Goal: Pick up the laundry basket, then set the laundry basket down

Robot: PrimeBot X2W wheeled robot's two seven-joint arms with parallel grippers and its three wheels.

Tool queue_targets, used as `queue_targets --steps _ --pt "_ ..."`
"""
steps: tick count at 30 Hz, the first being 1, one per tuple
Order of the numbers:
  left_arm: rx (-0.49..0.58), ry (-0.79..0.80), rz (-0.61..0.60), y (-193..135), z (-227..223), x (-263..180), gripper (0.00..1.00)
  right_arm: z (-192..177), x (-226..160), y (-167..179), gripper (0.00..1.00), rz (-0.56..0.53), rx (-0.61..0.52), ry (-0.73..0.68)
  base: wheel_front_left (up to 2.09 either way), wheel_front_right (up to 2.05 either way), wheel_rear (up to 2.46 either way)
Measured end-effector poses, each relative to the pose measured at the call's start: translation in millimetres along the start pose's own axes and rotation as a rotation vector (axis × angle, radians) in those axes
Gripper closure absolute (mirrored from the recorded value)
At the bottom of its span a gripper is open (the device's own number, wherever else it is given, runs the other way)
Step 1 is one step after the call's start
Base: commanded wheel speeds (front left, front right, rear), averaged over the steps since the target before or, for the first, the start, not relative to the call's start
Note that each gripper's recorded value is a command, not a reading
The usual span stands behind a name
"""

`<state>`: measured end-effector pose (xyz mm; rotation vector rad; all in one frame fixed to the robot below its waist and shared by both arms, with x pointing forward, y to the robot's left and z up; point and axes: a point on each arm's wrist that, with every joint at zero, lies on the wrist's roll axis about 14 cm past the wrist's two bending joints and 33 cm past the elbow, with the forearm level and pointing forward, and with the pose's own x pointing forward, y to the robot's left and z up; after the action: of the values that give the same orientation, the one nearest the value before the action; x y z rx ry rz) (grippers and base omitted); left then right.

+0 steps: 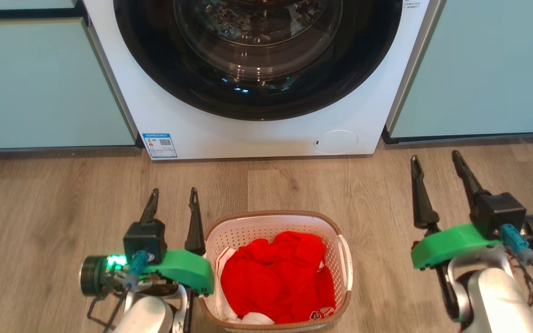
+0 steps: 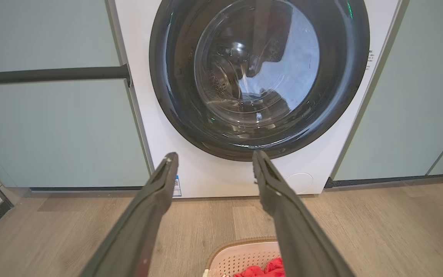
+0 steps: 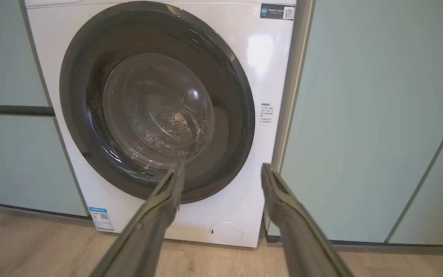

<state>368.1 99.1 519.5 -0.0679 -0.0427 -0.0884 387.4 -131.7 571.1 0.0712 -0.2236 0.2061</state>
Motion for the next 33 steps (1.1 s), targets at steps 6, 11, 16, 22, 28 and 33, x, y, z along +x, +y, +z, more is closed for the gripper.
queue_targets --steps 6,11,16,22,28,33 --pt "-0.072 -0.06 0.008 -1 19 5 0.0 9 1 0 0.0 0.004 -0.048 -0.035 0.0 0.0 0.0" --pt "-0.077 -0.142 0.03 6 40 10 0.0 15 1 -1 0.0 0.004 -0.08 -0.062 0.0 0.0 0.0" --pt "-0.041 -0.209 0.028 8 55 12 0.0 13 -1 -2 0.0 0.001 -0.082 -0.063 0.0 0.0 0.0" --pt "-0.048 -0.17 -0.015 9 38 8 0.0 -11 -6 2 0.0 0.012 -0.071 0.002 0.0 0.0 0.0" --pt "-0.055 -0.059 0.019 22 2 1 0.0 -36 -13 3 0.0 0.014 -0.052 0.081 0.0 0.0 0.0" --pt "-0.14 0.016 0.009 21 -21 -2 0.0 -43 -17 -1 0.0 0.002 -0.051 0.104 0.0 0.0 0.0"
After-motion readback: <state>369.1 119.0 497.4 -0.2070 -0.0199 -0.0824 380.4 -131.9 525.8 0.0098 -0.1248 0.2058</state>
